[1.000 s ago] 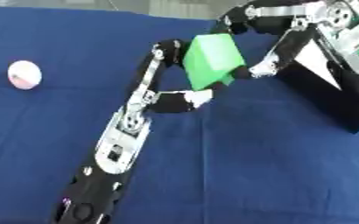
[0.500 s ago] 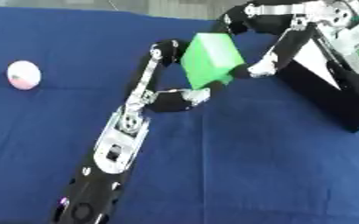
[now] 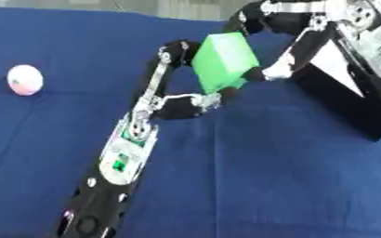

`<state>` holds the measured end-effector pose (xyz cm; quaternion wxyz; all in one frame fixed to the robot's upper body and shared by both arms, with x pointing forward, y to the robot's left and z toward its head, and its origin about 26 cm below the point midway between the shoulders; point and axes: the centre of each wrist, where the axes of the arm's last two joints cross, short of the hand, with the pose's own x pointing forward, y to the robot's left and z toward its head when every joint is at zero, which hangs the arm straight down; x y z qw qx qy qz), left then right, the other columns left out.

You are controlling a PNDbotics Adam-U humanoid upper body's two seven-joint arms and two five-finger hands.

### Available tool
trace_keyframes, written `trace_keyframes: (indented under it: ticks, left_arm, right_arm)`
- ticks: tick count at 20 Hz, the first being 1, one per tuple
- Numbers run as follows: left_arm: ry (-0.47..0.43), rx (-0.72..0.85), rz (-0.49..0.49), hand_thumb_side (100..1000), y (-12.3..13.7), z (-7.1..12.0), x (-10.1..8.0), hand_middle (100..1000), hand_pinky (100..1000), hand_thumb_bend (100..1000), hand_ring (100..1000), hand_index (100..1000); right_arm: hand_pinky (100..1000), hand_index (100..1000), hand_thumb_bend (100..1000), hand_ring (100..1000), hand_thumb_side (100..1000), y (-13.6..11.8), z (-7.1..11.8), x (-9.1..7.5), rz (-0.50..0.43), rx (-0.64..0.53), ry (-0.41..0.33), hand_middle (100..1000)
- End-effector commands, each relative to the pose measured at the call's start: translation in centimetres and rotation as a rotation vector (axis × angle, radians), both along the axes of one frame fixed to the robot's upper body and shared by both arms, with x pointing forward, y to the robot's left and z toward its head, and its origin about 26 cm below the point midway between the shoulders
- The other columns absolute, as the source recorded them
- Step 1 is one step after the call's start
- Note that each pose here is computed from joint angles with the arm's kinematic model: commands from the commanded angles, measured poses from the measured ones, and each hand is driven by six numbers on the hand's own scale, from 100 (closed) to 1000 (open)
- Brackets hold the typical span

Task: Pick up the objects with one hand, pass them to the other hand, and then place them into the box on the other side of the table.

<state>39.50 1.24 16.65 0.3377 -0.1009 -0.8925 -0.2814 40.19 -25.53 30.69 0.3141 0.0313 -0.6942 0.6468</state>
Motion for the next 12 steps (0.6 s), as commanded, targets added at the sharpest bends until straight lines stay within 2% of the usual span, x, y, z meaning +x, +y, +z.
trace_keyframes:
  ticks: [1, 6, 12]
  left_arm:
    - [-0.038, -0.007, 0.002, 374, -0.3, 0.8, -0.2, 625, 651, 787, 627, 823]
    - [-0.041, -0.006, 0.015, 429, -0.1, 0.6, 0.0, 636, 659, 863, 637, 835]
    - [-0.041, 0.001, 0.074, 407, 0.8, 0.3, 0.5, 632, 655, 840, 635, 834]
  right_arm:
    - [796, 480, 236, 888, 143, -0.6, 1.4, -0.5, -0.019, -0.001, -0.042, 408]
    - [795, 479, 245, 885, 137, -0.8, 1.5, -0.6, -0.029, -0.001, -0.043, 406]
    - [795, 480, 253, 882, 126, -2.1, 1.5, -0.9, -0.064, 0.012, -0.059, 407]
